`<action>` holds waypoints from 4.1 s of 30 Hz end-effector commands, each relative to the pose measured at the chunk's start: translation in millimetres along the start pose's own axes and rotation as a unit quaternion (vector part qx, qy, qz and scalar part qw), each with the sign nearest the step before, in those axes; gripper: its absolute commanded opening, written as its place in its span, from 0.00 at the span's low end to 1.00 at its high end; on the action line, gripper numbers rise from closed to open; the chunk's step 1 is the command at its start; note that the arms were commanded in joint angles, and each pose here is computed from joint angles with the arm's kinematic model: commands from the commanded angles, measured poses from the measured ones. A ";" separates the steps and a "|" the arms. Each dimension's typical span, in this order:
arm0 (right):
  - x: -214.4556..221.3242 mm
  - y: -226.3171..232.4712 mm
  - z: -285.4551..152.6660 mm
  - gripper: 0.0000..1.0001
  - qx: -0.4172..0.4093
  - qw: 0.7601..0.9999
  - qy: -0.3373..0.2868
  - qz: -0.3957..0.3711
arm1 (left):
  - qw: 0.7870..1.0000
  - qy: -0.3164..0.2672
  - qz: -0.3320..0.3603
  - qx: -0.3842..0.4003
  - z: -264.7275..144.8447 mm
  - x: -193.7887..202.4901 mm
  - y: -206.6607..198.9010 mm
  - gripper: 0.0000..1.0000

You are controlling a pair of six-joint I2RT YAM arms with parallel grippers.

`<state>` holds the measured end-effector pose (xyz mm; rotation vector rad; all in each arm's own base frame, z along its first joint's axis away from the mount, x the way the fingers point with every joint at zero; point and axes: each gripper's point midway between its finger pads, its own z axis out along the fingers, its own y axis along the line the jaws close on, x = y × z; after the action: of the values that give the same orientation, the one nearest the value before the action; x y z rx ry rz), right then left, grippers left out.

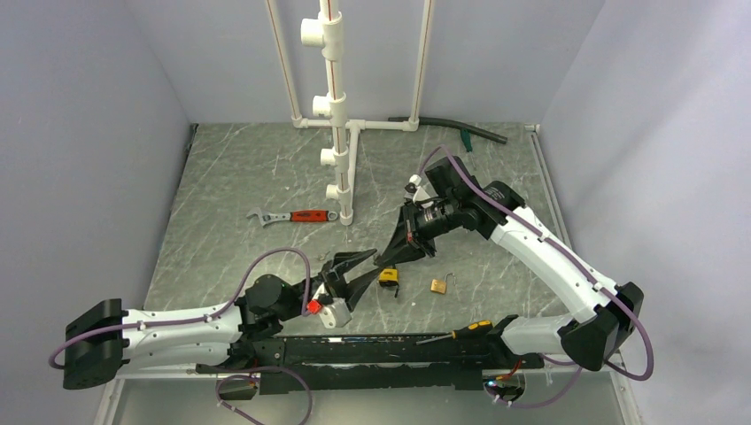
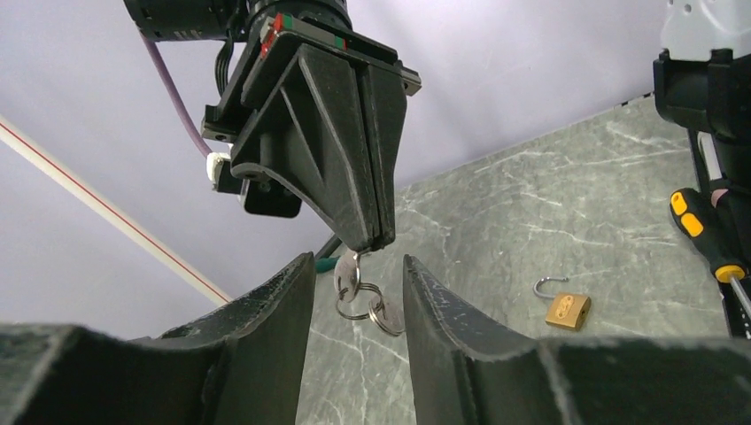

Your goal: Unlock with the key

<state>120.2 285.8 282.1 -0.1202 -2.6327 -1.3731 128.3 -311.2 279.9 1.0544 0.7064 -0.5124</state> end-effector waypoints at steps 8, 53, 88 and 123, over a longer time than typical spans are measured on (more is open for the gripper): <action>6.7 9.9 -5.4 0.00 -0.032 0.999 0.001 -0.005 | 0.999 0.008 0.038 -0.015 3.5 1.1 9.2 0.32; -84.9 -106.3 -12.6 0.81 0.284 0.875 -0.340 -0.198 | 0.875 0.245 -0.417 -0.029 -48.5 -17.8 13.7 0.00; -138.4 -186.9 120.6 0.76 0.405 0.877 -0.213 -0.149 | 0.781 0.335 -0.524 -0.058 -102.7 -13.6 -6.7 0.00; -150.4 -62.2 13.8 0.00 0.301 0.872 -0.377 -0.082 | 0.789 0.311 -0.529 -0.001 -70.7 -9.8 -27.8 0.00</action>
<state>225.1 262.4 81.4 -0.1298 -3.4616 -0.1441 83.3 -238.1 226.8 0.6990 2.0167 -1.0458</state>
